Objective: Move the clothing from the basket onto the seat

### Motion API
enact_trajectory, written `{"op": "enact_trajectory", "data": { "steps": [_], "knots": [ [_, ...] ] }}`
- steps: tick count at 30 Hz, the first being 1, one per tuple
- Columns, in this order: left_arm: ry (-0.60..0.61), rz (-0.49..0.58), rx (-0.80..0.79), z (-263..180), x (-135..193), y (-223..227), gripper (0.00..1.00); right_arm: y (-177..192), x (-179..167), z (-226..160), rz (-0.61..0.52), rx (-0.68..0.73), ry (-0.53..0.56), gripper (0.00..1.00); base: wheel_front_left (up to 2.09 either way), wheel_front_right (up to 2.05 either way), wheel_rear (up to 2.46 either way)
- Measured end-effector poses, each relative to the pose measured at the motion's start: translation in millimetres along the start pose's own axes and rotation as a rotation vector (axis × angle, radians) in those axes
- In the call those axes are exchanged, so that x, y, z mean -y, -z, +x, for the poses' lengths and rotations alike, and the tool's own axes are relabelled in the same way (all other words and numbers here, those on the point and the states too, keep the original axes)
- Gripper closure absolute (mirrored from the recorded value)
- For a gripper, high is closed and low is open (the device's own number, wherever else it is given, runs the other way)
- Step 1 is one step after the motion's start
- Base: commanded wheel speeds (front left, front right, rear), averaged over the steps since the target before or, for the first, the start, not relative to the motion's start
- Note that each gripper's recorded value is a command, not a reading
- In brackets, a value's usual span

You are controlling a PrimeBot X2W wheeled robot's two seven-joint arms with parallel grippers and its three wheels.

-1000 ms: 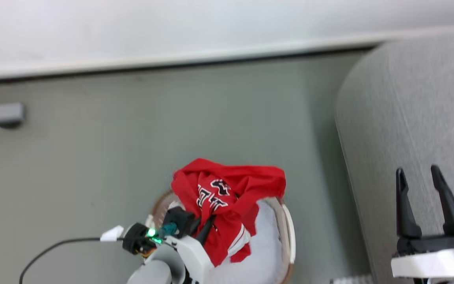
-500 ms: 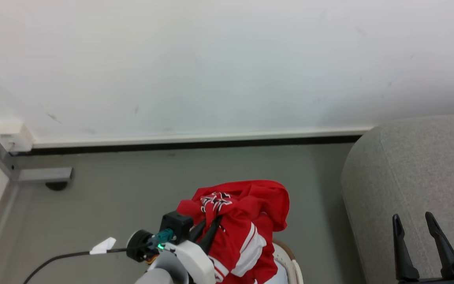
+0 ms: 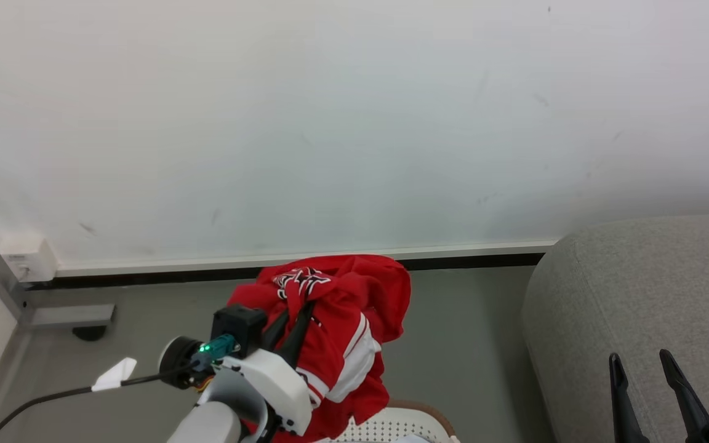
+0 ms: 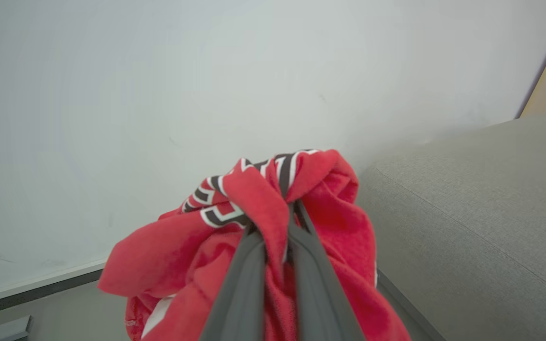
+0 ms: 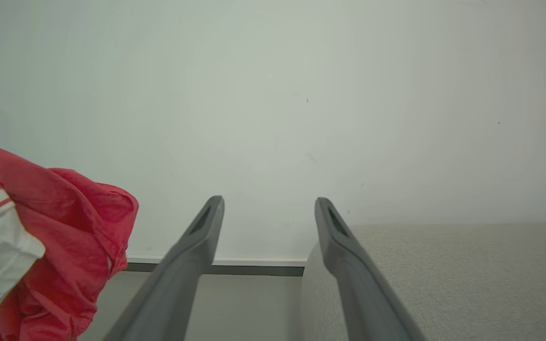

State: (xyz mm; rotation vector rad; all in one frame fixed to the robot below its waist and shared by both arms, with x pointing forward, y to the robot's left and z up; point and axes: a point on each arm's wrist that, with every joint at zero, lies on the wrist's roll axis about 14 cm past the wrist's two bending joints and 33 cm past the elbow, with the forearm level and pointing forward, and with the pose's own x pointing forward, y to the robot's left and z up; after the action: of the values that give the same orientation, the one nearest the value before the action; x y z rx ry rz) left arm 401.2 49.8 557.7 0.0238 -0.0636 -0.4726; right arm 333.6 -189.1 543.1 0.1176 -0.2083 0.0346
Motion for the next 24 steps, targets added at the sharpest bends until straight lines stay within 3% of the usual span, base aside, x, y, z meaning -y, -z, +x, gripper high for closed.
{"op": "enact_trajectory", "data": {
  "steps": [13,17,24],
  "knots": [
    [0.023,0.020,0.046,1.1,6.6,-26.2,1.00,-1.7,-23.6,-4.0,0.001,0.003,-0.080,0.00,0.00,0.00,0.00],
    [0.049,0.020,0.056,1.4,16.0,-30.5,1.00,2.4,-59.6,-6.6,0.047,-0.022,-0.237,0.00,0.00,0.00,0.00],
    [0.098,0.020,0.062,1.9,33.0,-35.6,1.00,0.6,-97.3,-5.8,0.014,-0.073,-0.492,0.00,0.00,0.00,0.00]
  ]
}}
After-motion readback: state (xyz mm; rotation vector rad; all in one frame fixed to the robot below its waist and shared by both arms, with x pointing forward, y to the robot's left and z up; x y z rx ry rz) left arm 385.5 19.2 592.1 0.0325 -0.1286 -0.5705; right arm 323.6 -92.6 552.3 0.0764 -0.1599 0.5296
